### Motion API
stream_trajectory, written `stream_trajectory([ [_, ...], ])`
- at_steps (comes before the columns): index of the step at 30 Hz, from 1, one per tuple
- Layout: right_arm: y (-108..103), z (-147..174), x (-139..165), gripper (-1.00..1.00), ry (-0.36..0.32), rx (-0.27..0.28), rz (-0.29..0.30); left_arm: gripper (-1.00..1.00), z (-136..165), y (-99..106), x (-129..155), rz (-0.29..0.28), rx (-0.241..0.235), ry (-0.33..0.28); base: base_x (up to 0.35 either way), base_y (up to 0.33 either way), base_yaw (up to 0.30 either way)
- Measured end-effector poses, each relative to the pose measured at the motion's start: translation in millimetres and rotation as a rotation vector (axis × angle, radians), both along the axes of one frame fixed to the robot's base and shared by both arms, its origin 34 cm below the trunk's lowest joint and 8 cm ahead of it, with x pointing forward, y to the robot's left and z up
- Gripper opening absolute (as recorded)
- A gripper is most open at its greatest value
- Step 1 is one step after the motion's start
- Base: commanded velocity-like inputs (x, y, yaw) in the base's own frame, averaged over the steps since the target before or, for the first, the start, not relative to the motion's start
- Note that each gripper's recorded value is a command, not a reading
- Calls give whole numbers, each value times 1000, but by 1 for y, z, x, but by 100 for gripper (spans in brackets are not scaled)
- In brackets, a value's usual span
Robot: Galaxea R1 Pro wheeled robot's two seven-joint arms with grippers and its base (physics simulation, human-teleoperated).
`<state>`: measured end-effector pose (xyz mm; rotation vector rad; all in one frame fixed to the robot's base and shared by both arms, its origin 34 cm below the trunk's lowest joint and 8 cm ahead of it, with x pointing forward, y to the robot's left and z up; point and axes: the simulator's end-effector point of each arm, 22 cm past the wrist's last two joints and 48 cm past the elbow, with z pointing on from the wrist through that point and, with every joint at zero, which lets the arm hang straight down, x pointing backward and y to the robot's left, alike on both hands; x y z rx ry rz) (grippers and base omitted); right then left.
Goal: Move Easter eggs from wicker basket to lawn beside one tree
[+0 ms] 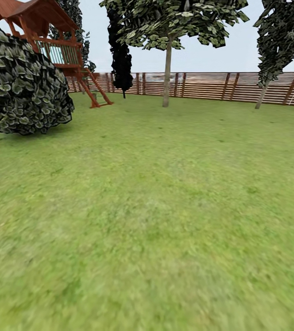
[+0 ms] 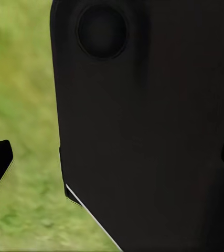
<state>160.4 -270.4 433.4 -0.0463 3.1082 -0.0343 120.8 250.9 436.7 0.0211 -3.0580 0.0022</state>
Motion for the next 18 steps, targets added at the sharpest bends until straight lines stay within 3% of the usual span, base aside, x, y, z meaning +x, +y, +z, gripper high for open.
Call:
stream_trajectory([
  [7, -2, 0, 0, 100, 0, -3, -2, 100, 0, 0, 0, 2, 2, 1, 227, 0, 0],
  [18, -7, 0, 1, 100, 1, -9, 0, 100, 0, -1, 0, 0, -1, 1, 19, 0, 0],
])
